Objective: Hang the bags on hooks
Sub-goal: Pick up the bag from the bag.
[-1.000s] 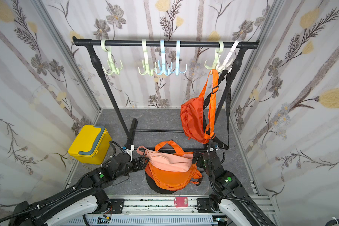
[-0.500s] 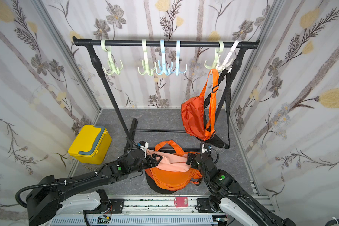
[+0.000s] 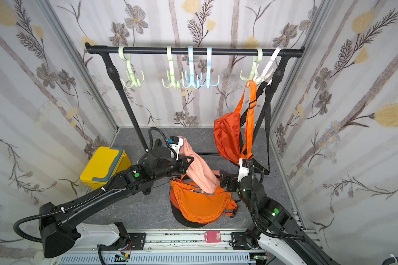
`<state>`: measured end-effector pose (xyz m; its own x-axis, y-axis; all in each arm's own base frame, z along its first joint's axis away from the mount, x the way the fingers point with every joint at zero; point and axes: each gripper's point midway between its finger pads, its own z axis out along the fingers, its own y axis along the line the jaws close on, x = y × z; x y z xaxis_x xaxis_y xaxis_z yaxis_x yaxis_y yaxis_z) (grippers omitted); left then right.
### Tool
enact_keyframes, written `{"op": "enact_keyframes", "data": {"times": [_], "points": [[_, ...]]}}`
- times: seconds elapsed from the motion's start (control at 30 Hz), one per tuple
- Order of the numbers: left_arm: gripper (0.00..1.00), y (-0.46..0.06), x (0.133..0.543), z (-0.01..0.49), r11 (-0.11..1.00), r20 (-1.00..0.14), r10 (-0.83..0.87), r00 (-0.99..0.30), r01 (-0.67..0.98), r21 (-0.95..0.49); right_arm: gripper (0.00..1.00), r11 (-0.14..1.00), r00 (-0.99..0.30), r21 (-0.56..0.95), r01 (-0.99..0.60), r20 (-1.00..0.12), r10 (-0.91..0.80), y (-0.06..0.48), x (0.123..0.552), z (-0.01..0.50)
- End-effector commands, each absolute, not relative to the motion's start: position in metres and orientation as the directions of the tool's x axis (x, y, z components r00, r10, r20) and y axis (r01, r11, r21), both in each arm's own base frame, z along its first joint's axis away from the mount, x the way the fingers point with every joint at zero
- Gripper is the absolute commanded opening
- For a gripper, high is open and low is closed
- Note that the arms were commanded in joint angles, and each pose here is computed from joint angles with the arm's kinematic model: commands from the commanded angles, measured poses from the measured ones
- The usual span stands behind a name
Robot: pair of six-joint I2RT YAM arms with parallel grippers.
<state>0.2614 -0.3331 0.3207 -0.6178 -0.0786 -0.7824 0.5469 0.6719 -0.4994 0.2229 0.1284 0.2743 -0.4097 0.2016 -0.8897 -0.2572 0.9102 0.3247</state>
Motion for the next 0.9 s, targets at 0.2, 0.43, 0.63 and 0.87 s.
{"op": "enact_keyframes", "data": {"times": [0.2, 0.43, 0.63, 0.87], "points": [[0.00, -0.332, 0.171, 0.413, 0.298, -0.848, 0.284, -0.448, 0.882, -0.366, 1.00, 0.693, -0.214, 0.213, -0.688, -0.973, 0.085, 0.180, 0.181, 0.373], [0.00, -0.274, 0.206, 0.326, 0.650, -0.648, 0.504, -0.571, 0.745, -0.150, 0.99, 0.776, -0.087, 0.136, -0.616, -0.991, 0.104, 0.159, 0.191, 0.411], [0.00, -0.261, 0.203, 0.321, 0.666, -0.639, 0.523, -0.564, 0.739, -0.107, 0.99, 0.812, -0.188, 0.105, -0.574, -0.982, -0.006, 0.177, 0.221, 0.362], [0.00, -0.259, 0.203, 0.326, 0.665, -0.651, 0.528, -0.545, 0.743, -0.082, 0.99, 0.846, -0.290, 0.048, -0.531, -0.948, -0.128, 0.200, 0.258, 0.294]]}}
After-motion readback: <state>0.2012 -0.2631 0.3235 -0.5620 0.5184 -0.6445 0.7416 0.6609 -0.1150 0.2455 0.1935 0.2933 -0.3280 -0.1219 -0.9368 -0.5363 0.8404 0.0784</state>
